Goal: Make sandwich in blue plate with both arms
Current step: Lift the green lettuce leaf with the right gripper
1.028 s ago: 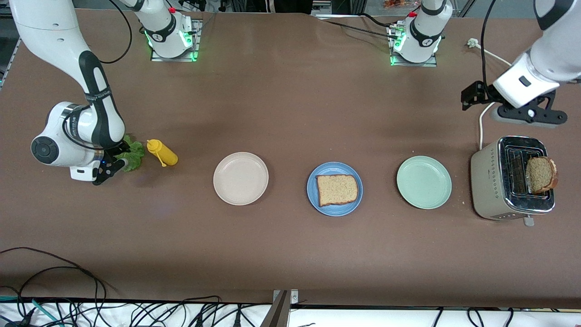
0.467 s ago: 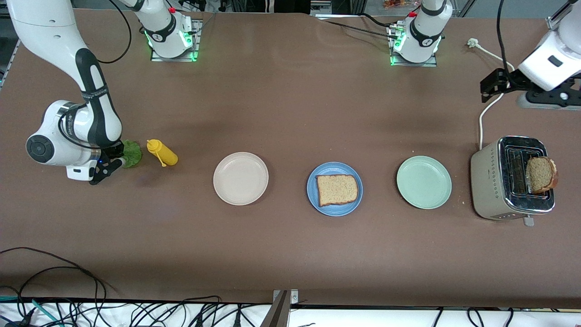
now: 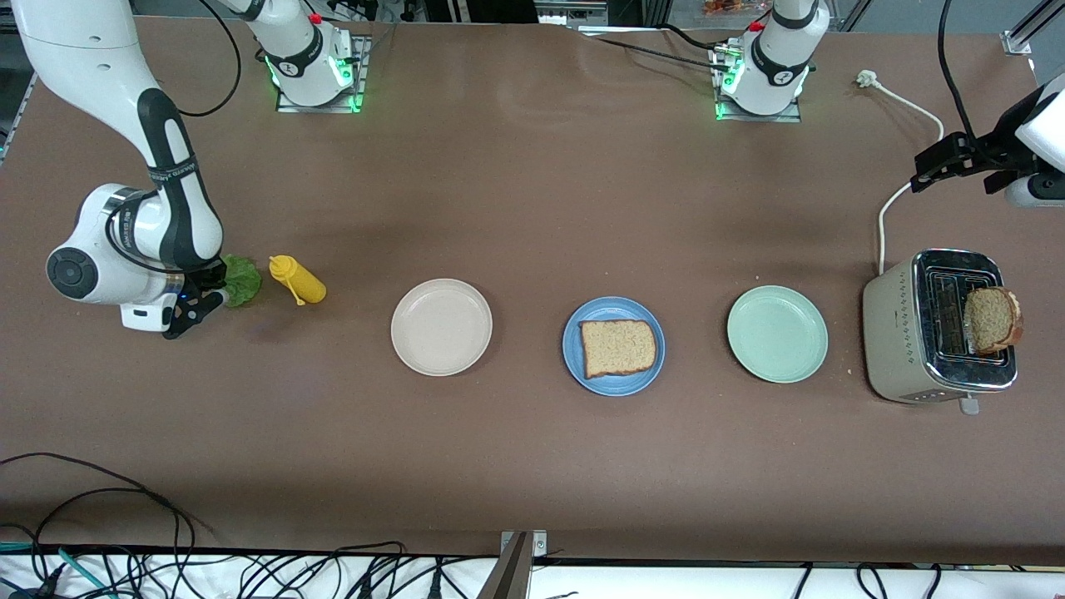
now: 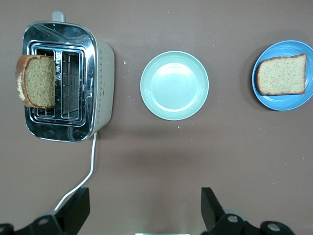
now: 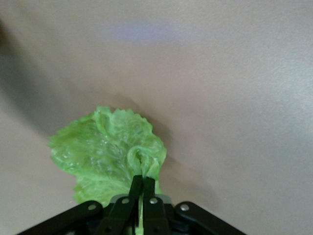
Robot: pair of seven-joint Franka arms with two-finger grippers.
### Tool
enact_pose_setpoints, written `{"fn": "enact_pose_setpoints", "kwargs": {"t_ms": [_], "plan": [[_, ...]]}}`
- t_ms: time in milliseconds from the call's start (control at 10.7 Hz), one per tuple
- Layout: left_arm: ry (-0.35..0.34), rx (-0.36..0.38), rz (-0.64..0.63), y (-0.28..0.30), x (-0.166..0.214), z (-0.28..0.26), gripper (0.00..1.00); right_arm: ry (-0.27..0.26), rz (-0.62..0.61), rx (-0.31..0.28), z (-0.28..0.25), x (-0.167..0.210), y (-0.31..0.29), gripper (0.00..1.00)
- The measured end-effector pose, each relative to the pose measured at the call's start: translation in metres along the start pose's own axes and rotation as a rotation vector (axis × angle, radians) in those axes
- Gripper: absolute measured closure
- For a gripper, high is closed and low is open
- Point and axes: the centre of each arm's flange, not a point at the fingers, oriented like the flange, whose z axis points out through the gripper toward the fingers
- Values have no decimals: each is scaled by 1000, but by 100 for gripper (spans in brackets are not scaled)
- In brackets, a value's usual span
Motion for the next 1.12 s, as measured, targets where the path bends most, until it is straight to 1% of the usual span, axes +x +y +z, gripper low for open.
{"fn": "enact_pose_setpoints", "kwargs": {"t_ms": [187,561,748,841,935,1122], "plan": [[3,1,10,5,-1,-4,0,-23,-4,36,-15,4,1,96],[1,1,13,7,-1,-5,0,-40,-14,76,-62,16,5,96],[17,1,4,4,-1,-12,0,-47,-18,88,-77,19,5,96],[33,0,-8,-2,-1,-20,0,-59,-20,105,-88,20,4,96],[48,-2,-24,-11,-2,-27,0,-74,-25,128,-104,21,2,96],[62,-3,-41,-20,-2,-33,0,-94,-39,165,-153,23,-5,96]]}}
